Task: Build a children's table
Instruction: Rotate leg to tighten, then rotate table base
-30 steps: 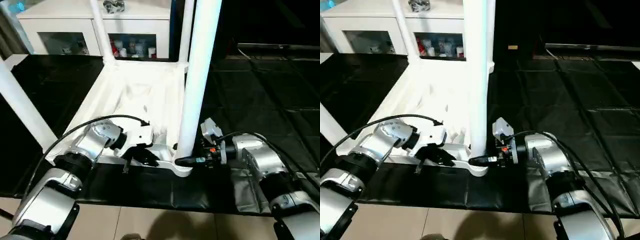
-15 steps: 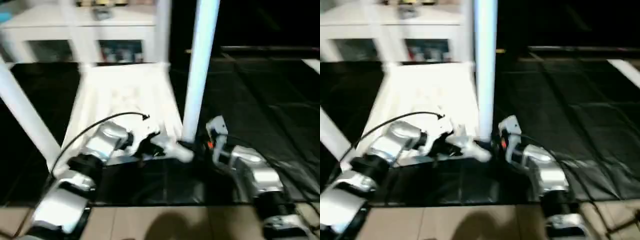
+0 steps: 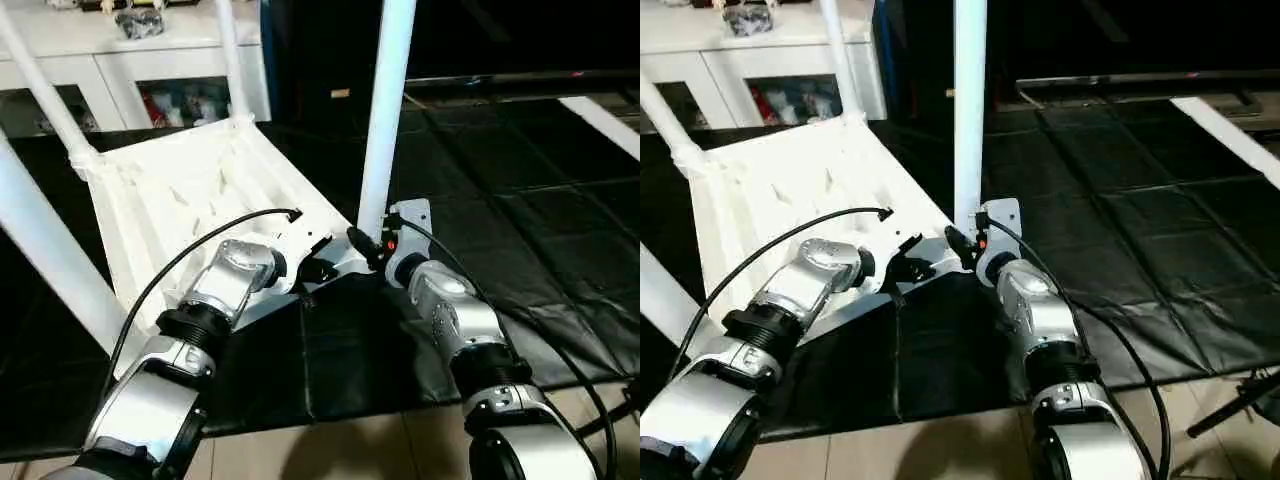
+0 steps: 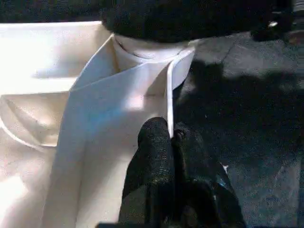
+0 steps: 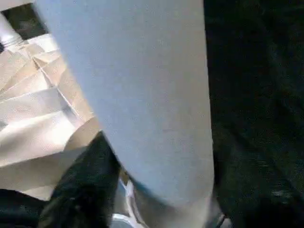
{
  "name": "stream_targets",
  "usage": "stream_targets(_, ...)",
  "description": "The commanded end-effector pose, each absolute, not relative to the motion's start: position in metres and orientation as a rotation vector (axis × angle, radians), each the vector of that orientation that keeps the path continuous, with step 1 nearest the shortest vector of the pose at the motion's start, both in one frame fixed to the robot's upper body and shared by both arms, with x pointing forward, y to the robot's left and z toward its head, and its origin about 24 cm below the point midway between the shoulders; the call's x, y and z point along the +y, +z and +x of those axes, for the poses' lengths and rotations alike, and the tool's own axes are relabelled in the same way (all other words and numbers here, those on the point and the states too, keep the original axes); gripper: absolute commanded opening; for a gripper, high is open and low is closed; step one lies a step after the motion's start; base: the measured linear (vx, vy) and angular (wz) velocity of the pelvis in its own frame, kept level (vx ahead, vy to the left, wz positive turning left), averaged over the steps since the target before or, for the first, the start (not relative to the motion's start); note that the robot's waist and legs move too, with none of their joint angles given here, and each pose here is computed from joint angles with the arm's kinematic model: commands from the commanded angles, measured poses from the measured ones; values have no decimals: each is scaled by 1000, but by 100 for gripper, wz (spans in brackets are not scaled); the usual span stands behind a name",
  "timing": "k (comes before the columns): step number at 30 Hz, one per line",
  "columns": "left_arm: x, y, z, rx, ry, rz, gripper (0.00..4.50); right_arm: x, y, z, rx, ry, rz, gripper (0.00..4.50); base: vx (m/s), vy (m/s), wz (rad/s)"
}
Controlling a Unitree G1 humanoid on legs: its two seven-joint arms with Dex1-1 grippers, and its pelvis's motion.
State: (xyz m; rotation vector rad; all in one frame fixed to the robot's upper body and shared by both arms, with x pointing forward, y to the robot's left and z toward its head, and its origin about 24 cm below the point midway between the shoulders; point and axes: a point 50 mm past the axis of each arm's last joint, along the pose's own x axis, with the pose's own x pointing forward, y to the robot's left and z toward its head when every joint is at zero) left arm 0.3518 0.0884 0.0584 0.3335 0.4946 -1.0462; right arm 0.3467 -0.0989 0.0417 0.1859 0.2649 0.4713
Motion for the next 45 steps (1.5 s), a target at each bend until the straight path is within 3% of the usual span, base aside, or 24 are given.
stream_targets(1, 75, 74, 351, 389, -1143, 375, 0, -89, 21, 333, 349, 551, 176, 316, 0, 0, 0)
stream_targets(5, 84, 74, 352, 386, -1159, 413, 0, -111, 21, 325, 296, 604, 136, 346, 0, 0, 0)
stream_targets(12, 97, 82, 356, 321, -1145, 411, 0, -176, 35, 304, 196, 685, 101, 418, 0, 0, 0)
stream_targets(18, 101, 88, 355, 277, -1151, 388, 0, -198, 44, 293, 182, 747, 107, 443, 0, 0, 0)
stream_targets(19, 102, 89, 355, 274, -1155, 387, 27, -199, 46, 291, 180, 764, 109, 448, 0, 0, 0)
stream_targets(25, 105, 93, 352, 262, -1171, 362, 76, -191, 54, 291, 155, 824, 106, 450, 0, 0, 0)
stream_targets(32, 117, 103, 344, 204, -1136, 293, 138, -161, 73, 284, 68, 992, 182, 450, 0, 0, 0)
stream_targets(38, 134, 110, 312, 168, -1116, 168, 186, -143, 87, 272, 2, 1093, 303, 450, 0, 0, 0)
stream_targets(40, 136, 110, 308, 169, -1102, 149, 203, -141, 88, 272, -1, 1092, 318, 450, 0, 0, 0)
stream_targets(45, 149, 99, 273, 245, -1089, 67, 245, -131, 92, 280, 41, 1065, 408, 450, 0, 0, 0)
